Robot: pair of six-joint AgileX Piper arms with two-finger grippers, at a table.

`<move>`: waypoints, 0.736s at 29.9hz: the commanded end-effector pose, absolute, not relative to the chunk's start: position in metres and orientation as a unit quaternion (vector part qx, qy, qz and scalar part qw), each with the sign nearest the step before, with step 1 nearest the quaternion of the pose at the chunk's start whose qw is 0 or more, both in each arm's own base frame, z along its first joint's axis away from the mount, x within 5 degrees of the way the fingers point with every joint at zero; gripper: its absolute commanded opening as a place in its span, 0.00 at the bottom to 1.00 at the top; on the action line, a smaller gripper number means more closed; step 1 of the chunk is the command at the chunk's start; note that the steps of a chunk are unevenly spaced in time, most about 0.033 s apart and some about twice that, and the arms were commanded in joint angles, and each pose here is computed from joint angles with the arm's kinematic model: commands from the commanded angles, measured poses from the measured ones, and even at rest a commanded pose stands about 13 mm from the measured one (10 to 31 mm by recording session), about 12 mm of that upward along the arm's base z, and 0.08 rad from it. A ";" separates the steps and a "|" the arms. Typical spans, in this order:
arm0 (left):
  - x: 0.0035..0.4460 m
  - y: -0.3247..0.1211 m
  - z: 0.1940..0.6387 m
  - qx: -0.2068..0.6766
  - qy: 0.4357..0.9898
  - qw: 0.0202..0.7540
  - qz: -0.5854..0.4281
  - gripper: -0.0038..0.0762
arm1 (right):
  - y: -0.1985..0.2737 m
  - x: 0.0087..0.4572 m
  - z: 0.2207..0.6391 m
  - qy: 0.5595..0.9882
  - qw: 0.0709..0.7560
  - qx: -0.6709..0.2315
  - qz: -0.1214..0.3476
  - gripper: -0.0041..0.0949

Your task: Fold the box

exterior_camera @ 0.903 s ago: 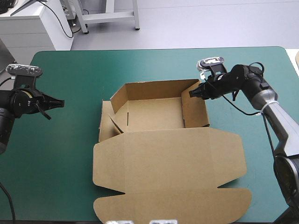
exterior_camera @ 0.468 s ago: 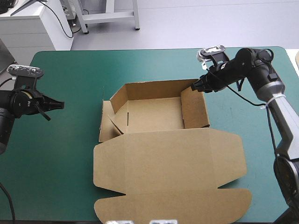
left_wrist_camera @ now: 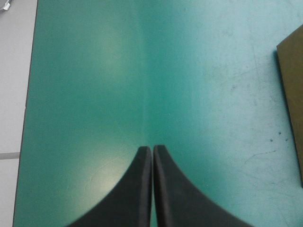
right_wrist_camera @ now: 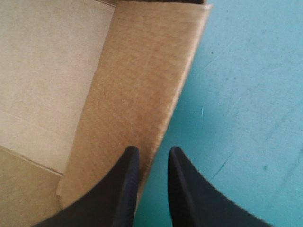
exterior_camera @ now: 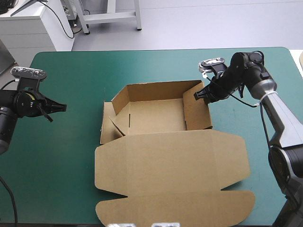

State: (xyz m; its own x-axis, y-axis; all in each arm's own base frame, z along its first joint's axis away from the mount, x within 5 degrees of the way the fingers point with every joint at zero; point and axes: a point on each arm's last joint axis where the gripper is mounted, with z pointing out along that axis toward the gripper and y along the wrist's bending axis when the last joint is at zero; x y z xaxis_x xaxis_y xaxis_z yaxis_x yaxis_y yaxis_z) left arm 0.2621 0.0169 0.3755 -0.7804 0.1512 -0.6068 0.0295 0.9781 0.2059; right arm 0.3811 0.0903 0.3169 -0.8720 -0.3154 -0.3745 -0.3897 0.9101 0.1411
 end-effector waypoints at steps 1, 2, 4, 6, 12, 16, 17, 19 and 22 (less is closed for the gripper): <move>0.262 0.018 0.388 0.047 0.928 0.356 0.096 0.04 | 0.089 0.383 0.327 0.960 0.193 -0.171 0.106 0.23; 0.263 0.018 0.386 0.047 0.930 0.353 0.096 0.04 | 0.090 0.385 0.323 0.961 0.188 -0.171 0.108 0.23; 0.266 0.018 0.384 0.048 0.931 0.348 0.096 0.04 | 0.091 0.390 0.315 0.963 0.178 -0.169 0.111 0.23; 0.268 0.018 0.382 0.048 0.933 0.344 0.096 0.04 | 0.091 0.393 0.308 0.964 0.172 -0.168 0.111 0.23; 0.272 0.018 0.378 0.049 0.935 0.337 0.095 0.04 | 0.093 0.402 0.286 0.970 0.143 -0.167 0.108 0.23; 0.273 0.018 0.377 0.046 0.935 0.339 0.094 0.04 | 0.095 0.405 0.276 0.971 0.130 -0.163 0.119 0.23; 0.273 0.018 0.377 0.047 0.935 0.339 0.095 0.04 | 0.096 0.405 0.275 0.971 0.129 -0.162 0.122 0.23; 0.273 0.018 0.377 0.050 0.934 0.340 0.096 0.04 | 0.096 0.406 0.275 0.971 0.130 -0.156 0.124 0.20; 0.273 0.018 0.377 0.051 0.935 0.339 0.096 0.04 | 0.097 0.407 0.276 0.971 0.138 -0.146 0.129 0.02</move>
State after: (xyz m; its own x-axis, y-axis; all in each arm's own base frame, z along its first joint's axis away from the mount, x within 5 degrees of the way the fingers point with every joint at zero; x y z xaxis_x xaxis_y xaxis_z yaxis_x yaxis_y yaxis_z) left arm 0.2754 0.0172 0.3591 -0.8218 0.1534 -0.5487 0.0464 0.9779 0.2040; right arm 0.4070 0.0974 0.2590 -0.9360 -0.2620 -0.2350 -0.3120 0.9268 0.2093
